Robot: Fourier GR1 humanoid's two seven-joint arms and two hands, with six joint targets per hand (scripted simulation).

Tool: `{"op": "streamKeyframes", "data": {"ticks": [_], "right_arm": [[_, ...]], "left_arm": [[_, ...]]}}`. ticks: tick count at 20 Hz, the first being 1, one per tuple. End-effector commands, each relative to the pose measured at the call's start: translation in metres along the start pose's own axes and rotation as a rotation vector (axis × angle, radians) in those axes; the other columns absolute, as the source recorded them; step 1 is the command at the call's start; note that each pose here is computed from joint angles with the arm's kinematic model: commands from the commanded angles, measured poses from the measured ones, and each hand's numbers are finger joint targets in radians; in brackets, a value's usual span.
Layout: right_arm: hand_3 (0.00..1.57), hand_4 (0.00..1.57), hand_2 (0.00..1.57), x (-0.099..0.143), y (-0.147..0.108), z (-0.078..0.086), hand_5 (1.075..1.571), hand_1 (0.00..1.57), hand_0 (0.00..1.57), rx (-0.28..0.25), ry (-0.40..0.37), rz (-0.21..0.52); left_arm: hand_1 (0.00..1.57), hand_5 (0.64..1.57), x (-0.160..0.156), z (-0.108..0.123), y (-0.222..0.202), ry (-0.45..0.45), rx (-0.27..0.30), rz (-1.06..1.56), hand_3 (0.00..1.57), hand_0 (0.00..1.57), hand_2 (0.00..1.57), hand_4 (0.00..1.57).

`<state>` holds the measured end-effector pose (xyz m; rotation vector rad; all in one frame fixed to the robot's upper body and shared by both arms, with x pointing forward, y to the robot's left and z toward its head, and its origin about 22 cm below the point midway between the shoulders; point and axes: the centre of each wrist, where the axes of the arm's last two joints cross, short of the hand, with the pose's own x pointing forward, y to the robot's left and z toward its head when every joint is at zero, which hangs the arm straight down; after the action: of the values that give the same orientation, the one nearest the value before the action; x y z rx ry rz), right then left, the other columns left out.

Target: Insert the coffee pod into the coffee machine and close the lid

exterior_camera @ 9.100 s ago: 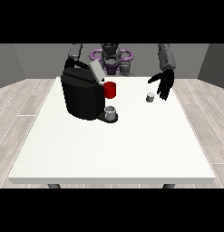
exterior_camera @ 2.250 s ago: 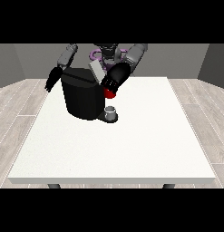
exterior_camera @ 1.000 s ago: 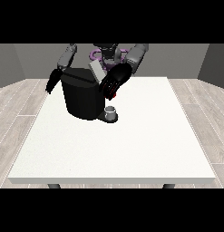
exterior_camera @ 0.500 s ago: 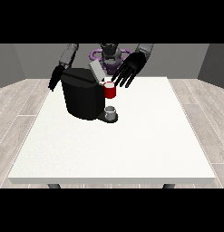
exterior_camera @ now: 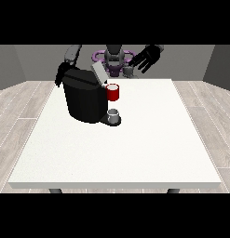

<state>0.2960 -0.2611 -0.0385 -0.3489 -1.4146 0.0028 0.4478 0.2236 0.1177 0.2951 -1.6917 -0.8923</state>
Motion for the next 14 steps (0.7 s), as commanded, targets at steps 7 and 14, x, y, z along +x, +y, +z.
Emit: {"op": "streamKeyframes", "data": {"ticks": [7,14], "right_arm": [[0.0,0.0,0.0,-0.02,-0.015,0.022,1.571,0.0,0.0,0.018,0.049,-0.028],[0.0,0.06,0.0,0.039,0.013,0.01,1.571,0.0,0.0,0.199,-0.076,-0.049]], "left_arm": [[0.0,1.571,-0.096,0.088,-0.13,0.184,0.01,0.597,0.0,0.0,0.0,0.42],[0.0,1.571,-0.121,0.126,-0.135,0.304,0.027,0.645,0.0,0.0,0.0,0.42]]}}
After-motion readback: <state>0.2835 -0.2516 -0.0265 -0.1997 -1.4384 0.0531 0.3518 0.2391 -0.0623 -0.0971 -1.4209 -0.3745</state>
